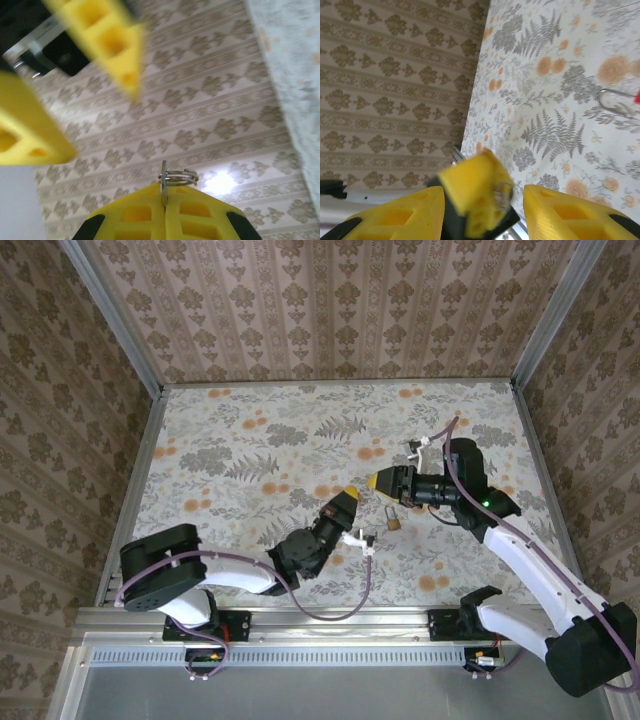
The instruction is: Unlock with the key
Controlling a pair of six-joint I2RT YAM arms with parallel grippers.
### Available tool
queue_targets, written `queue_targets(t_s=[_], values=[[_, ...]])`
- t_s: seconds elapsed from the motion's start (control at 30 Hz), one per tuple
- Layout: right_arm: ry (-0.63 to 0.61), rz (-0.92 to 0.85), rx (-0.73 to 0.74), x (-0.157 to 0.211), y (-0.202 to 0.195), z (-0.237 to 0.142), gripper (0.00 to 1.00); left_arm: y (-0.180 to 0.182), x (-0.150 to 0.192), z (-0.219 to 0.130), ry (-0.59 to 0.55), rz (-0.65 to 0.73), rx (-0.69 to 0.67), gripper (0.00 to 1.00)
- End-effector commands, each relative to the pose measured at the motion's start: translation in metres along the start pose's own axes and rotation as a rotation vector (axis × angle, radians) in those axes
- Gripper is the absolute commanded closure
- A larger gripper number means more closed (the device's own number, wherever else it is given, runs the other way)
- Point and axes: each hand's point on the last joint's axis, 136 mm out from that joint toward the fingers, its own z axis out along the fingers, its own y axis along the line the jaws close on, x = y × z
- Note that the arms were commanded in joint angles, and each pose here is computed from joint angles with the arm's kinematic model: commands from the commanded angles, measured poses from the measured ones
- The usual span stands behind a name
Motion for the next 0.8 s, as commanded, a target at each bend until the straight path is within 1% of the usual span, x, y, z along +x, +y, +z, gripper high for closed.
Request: queue_targets(t_s=[0.0, 0.07, 0.17, 0.2, 0.27, 0.4, 0.53, 0.77], values=[[0.003, 0.023, 0.024, 0.004, -0.015, -0.004, 0.54, -0.029, -0.010, -0.006, -0.012, 0.061, 0.092, 1.00], [0.015, 0.036, 0.019, 0.008, -0.022, -0.002, 0.54, -0.036, -0.012, -0.004, -0.006, 0.058, 0.108, 1.00], [0.037, 0.060, -0.006, 0.014, -0.030, 0.004, 0.54, -0.030, -0.010, 0.004, 0.039, 0.053, 0.066, 1.00], [0.046, 0.071, -0.023, 0.016, -0.032, 0.006, 0.54, -0.030, -0.007, 0.007, 0.063, 0.058, 0.072, 1.00], [0.057, 0.089, -0.030, 0.021, -0.038, 0.009, 0.55, -0.022, -0.001, 0.012, 0.099, 0.022, 0.064, 1.00], [0.061, 0.103, -0.057, 0.026, -0.041, 0.014, 0.58, 0.003, 0.009, 0.012, 0.116, -0.065, 0.014, 1.00], [0.049, 0.123, -0.127, 0.025, -0.031, 0.017, 0.61, 0.029, 0.020, 0.012, 0.134, -0.153, -0.039, 1.00], [0.005, 0.114, -0.222, 0.012, -0.007, 0.013, 0.62, 0.037, 0.026, 0.010, 0.142, -0.194, -0.058, 1.00]])
